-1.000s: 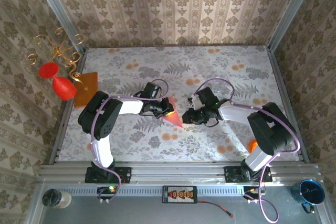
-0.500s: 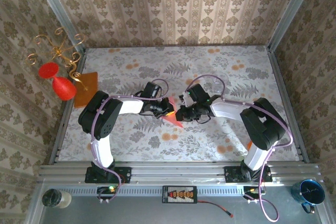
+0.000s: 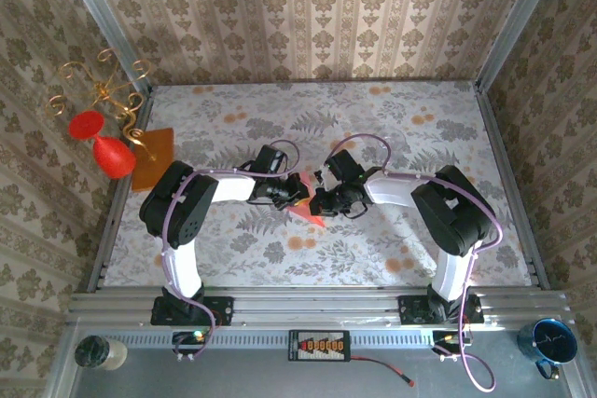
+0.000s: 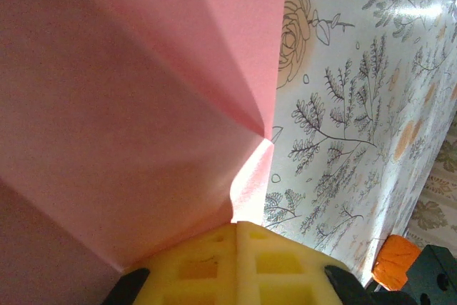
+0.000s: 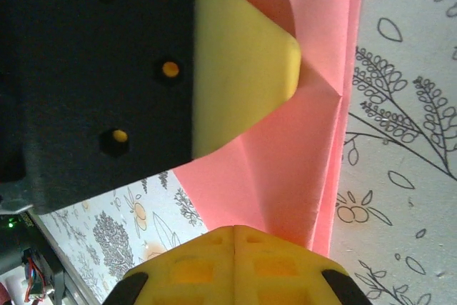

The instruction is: Fold a paper plane with a square sheet of paper (pick it up from the middle)

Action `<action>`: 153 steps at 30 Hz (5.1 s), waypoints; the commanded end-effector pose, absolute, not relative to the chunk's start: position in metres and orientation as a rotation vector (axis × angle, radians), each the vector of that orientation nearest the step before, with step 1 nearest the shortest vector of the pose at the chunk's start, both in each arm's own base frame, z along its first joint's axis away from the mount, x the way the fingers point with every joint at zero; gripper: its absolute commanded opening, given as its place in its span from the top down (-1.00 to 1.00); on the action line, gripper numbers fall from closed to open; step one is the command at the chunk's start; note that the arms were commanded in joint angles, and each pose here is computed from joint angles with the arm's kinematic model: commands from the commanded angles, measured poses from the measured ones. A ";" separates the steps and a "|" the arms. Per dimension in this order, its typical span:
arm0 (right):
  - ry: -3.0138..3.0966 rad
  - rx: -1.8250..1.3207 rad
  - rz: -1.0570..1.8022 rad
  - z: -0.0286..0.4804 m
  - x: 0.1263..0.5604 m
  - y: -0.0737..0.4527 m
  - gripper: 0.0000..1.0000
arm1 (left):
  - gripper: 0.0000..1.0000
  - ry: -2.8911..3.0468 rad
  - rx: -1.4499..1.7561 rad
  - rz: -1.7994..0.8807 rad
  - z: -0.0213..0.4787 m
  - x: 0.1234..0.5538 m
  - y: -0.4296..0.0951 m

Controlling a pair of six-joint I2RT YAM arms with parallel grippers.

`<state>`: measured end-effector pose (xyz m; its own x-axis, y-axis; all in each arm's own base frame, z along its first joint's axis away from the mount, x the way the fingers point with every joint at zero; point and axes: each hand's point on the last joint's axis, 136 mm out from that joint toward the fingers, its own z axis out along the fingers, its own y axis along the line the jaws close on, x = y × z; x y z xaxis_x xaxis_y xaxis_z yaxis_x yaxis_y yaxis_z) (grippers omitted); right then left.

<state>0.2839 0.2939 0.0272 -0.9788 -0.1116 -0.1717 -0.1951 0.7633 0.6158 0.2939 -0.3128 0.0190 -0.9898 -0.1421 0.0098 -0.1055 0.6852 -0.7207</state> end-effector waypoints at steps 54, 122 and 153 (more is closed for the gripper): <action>2.822 -0.184 1.038 0.040 0.237 0.257 0.82 | 0.92 3.072 -0.359 -0.852 -0.048 0.265 -0.272; 3.202 -0.026 0.643 -0.065 0.219 0.218 0.92 | 0.90 2.797 -0.033 -0.968 0.005 0.293 -0.300; 3.269 0.016 0.570 -0.085 0.195 0.196 0.95 | 0.89 2.711 -0.329 -0.859 0.003 0.376 -0.201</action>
